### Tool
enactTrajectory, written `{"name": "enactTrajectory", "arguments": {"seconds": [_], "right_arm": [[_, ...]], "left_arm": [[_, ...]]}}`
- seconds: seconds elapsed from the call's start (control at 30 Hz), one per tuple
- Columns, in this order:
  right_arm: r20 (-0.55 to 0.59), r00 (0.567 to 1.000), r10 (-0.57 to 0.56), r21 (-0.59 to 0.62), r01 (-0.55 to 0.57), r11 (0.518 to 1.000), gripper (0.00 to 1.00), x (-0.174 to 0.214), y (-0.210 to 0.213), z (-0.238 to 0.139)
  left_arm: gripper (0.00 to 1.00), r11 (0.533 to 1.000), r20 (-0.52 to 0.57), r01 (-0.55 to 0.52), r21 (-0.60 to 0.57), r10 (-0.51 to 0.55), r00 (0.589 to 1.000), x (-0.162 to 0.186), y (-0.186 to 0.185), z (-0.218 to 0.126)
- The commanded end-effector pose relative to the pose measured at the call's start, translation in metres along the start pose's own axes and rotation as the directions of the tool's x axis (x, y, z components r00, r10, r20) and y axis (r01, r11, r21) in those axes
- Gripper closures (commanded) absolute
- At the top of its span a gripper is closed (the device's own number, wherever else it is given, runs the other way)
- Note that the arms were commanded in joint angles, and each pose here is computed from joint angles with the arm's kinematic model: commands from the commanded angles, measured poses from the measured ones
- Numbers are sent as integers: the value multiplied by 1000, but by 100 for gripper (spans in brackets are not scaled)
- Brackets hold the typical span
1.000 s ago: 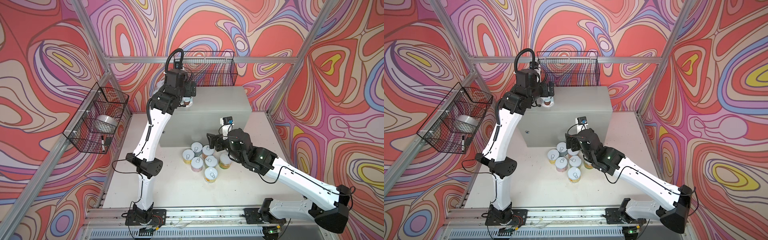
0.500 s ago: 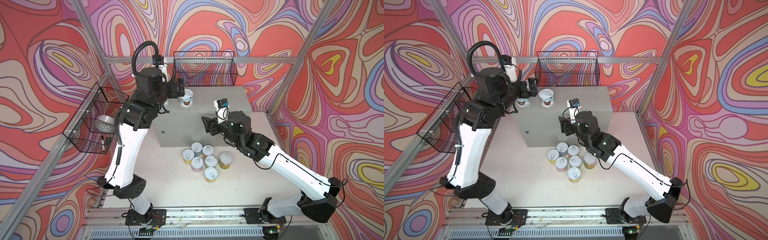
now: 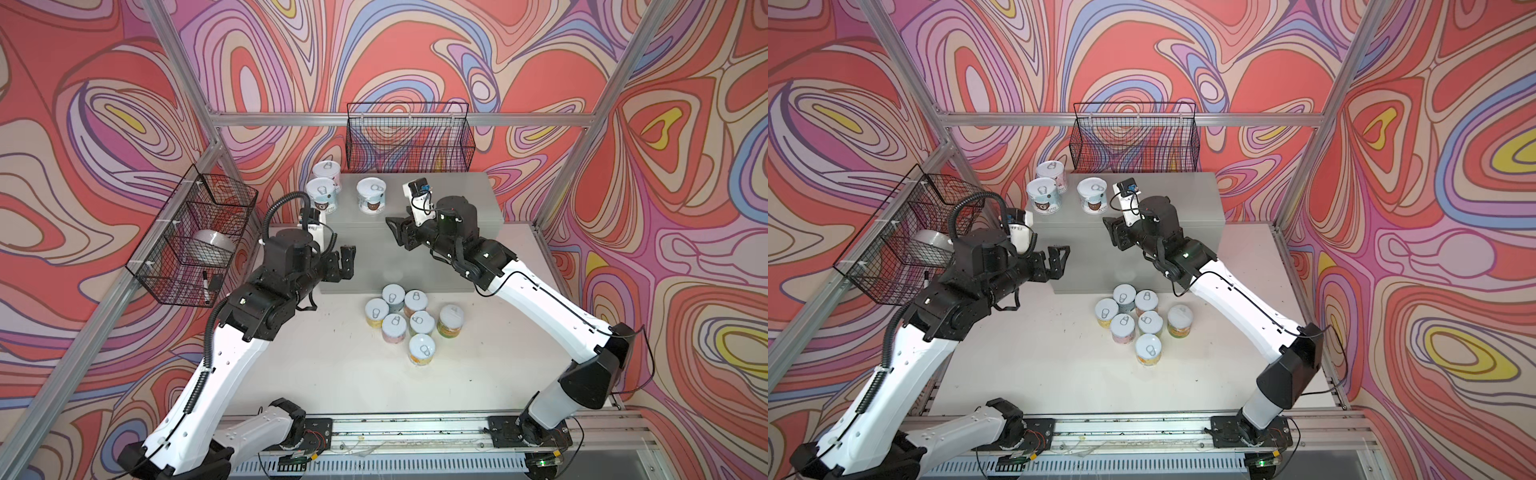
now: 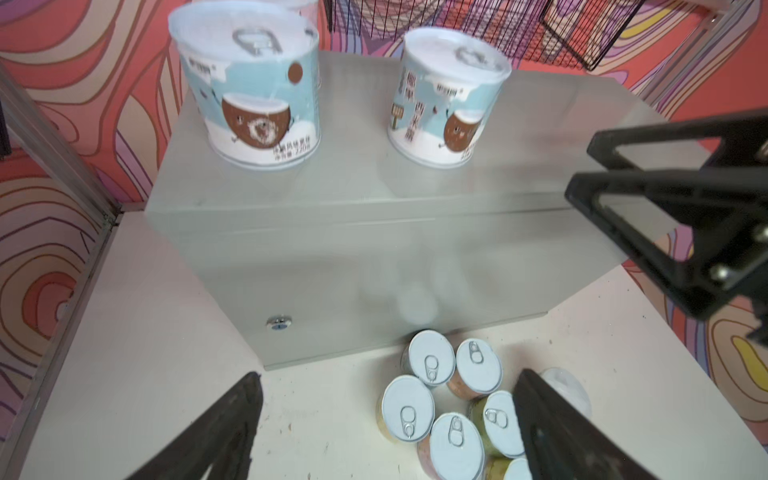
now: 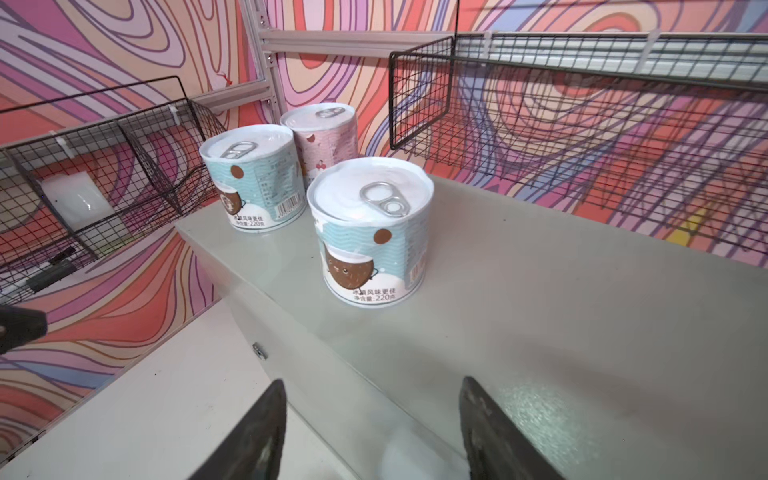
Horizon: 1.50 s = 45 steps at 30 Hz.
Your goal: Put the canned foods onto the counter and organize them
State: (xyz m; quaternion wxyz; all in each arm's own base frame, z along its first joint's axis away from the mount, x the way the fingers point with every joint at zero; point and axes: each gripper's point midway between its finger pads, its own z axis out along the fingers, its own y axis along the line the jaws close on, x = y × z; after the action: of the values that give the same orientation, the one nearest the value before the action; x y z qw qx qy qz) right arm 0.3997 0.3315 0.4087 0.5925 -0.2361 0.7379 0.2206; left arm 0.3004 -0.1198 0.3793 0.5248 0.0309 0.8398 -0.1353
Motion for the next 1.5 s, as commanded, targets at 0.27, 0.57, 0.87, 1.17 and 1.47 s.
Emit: {"name": "enactTrajectory", "arguments": {"seconds": [0.27, 0.57, 0.87, 1.17, 1.47], "right_arm": [[61, 998, 19, 14, -20, 1000, 28, -18, -9, 44], [74, 997, 35, -5, -34, 999, 32, -20, -12, 75], [99, 993, 66, -21, -64, 998, 38, -21, -17, 99], [121, 989, 81, -11, -80, 997, 38, -19, -23, 121], [155, 983, 99, -14, -98, 995, 38, -23, -25, 133]], "left_arm": [[7, 997, -76, 60, 58, -55, 996, 63, 5, -3], [9, 999, -124, 33, 15, -31, 992, 87, 16, 2], [11, 998, -162, 53, 27, -48, 986, 101, 14, 15], [13, 1000, -177, 24, 14, -21, 984, 104, 15, 25], [13, 1000, -201, 19, 17, -15, 979, 110, 13, 35]]}}
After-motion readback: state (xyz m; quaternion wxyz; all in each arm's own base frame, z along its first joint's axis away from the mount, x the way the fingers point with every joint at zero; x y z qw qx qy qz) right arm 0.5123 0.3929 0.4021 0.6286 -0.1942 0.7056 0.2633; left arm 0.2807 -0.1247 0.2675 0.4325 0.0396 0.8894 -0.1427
